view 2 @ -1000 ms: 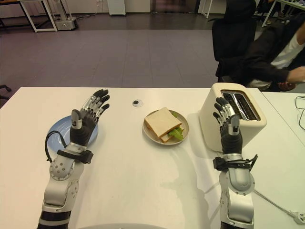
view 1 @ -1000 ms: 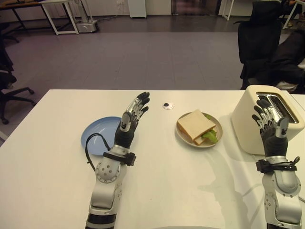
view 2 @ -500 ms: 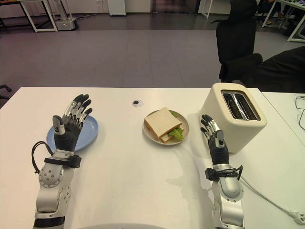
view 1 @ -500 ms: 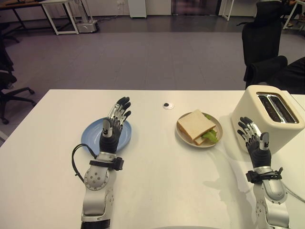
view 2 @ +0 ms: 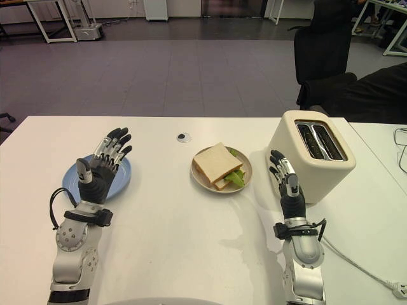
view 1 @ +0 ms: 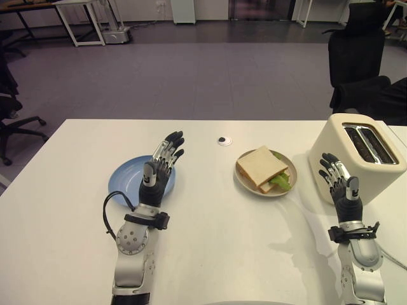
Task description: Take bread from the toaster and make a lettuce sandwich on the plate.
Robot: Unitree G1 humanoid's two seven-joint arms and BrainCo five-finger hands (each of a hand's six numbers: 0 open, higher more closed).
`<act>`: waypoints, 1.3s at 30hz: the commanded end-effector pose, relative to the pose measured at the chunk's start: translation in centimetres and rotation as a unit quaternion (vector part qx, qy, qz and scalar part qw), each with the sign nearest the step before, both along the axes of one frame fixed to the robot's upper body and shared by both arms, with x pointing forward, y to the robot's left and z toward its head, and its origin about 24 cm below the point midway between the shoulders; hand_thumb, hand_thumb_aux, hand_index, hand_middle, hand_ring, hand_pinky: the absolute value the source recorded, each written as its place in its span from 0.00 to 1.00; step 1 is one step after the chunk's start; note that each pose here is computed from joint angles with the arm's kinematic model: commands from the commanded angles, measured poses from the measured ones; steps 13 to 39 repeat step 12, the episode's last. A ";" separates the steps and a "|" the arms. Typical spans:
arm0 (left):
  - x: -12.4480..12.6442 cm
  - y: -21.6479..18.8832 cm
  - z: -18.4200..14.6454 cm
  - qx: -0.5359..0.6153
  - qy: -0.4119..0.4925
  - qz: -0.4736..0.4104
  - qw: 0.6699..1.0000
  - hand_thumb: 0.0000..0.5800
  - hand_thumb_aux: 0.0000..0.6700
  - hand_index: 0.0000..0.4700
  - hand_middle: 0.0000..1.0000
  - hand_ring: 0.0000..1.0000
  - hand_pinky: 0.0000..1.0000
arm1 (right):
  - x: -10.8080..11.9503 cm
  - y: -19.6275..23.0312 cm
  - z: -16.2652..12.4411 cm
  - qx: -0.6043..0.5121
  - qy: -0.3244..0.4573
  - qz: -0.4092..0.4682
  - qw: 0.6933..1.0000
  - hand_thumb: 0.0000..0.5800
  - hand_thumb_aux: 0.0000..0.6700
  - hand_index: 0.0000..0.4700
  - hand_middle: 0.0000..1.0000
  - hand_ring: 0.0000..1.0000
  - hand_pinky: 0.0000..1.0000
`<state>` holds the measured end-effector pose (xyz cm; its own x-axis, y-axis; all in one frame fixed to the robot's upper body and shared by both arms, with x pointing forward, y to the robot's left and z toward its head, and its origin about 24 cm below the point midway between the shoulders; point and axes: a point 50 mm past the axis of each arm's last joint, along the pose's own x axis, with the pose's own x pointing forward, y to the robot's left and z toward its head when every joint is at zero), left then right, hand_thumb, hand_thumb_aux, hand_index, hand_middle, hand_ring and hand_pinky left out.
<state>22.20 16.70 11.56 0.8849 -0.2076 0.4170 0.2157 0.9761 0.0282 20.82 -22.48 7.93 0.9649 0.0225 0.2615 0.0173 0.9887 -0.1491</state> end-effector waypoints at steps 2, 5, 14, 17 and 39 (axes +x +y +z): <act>-0.1 -0.5 -0.4 -0.002 0.002 0.000 1.000 0.00 0.00 0.00 0.00 0.00 0.00 | 0.1 0.0 -0.5 0.004 0.007 0.004 1.000 0.00 0.00 0.00 0.00 0.00 0.00; -0.1 -0.8 -0.3 -0.002 0.001 -0.001 1.000 0.00 0.00 0.00 0.00 0.00 0.00 | 0.1 -0.1 -0.6 0.006 0.008 0.006 1.000 0.00 0.00 0.00 0.00 0.00 0.00; 0.0 -1.0 -0.4 -0.003 0.001 0.000 1.000 0.00 0.00 0.00 0.00 0.00 0.00 | 0.2 -0.2 -0.3 0.005 0.005 0.007 1.000 0.00 0.00 0.00 0.00 0.00 0.00; 0.0 -1.0 -0.4 -0.003 0.001 0.000 1.000 0.00 0.00 0.00 0.00 0.00 0.00 | 0.2 -0.2 -0.3 0.005 0.005 0.007 1.000 0.00 0.00 0.00 0.00 0.00 0.00; 0.0 -1.0 -0.4 -0.003 0.001 0.000 1.000 0.00 0.00 0.00 0.00 0.00 0.00 | 0.2 -0.2 -0.3 0.005 0.005 0.007 1.000 0.00 0.00 0.00 0.00 0.00 0.00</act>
